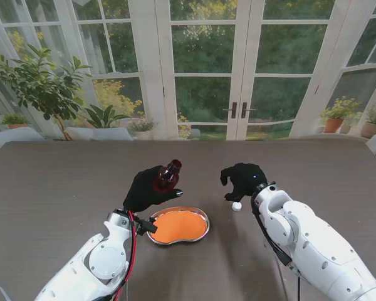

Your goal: Collect the cotton balls from the tray into a sample bottle

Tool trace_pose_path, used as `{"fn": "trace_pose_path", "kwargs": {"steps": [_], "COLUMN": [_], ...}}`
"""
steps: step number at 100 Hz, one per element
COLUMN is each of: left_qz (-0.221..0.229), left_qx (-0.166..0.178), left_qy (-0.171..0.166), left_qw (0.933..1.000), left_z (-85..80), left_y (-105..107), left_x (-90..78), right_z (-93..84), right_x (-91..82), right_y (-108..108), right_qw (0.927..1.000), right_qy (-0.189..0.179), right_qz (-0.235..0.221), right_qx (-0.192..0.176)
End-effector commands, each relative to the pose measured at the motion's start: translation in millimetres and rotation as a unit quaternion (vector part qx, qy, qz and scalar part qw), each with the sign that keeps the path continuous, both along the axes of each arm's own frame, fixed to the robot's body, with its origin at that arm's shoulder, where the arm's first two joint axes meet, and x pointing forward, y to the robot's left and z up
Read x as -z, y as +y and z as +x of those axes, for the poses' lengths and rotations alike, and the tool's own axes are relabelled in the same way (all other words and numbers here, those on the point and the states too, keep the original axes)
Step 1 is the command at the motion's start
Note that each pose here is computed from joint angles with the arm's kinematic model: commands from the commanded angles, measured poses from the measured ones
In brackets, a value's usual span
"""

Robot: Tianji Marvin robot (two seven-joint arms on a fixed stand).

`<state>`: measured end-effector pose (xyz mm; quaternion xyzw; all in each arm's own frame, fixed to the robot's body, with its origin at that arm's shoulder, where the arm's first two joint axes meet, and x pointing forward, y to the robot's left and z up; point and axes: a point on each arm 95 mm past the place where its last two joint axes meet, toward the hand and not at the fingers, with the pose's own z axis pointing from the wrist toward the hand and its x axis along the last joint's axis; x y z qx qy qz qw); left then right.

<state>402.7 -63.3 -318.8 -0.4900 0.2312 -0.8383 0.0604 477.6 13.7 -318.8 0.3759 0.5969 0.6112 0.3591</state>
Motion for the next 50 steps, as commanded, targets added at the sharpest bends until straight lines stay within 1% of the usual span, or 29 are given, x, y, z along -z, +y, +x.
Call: {"fn": "trace_pose_path", "kwargs": {"steps": [1,32,50], "left_qz": [0.003,0.005,0.006], "left_qx": [0.006,0.006,0.007], "left_qy": [0.002,0.006,0.008], "left_qw": [1.0000,1.0000,0.9999], "left_z": [-1.5,-2.8,-3.2], "left_y": [-2,-1,-1], "left_x": [-0.9,-0.7,-0.5], "right_z": [-1.7,-0.6,-0.2], "right_x": [11.7,36.6,46.0], "right_y": [-4,-10,-12], "right_qw": [0.9998,0.9985,0.9973], "right_qy": [0.012,0.016,0.020], "right_qz": [-0.013,-0.051,-0.070], "right_qx": [0.005,0.011,0.010]}}
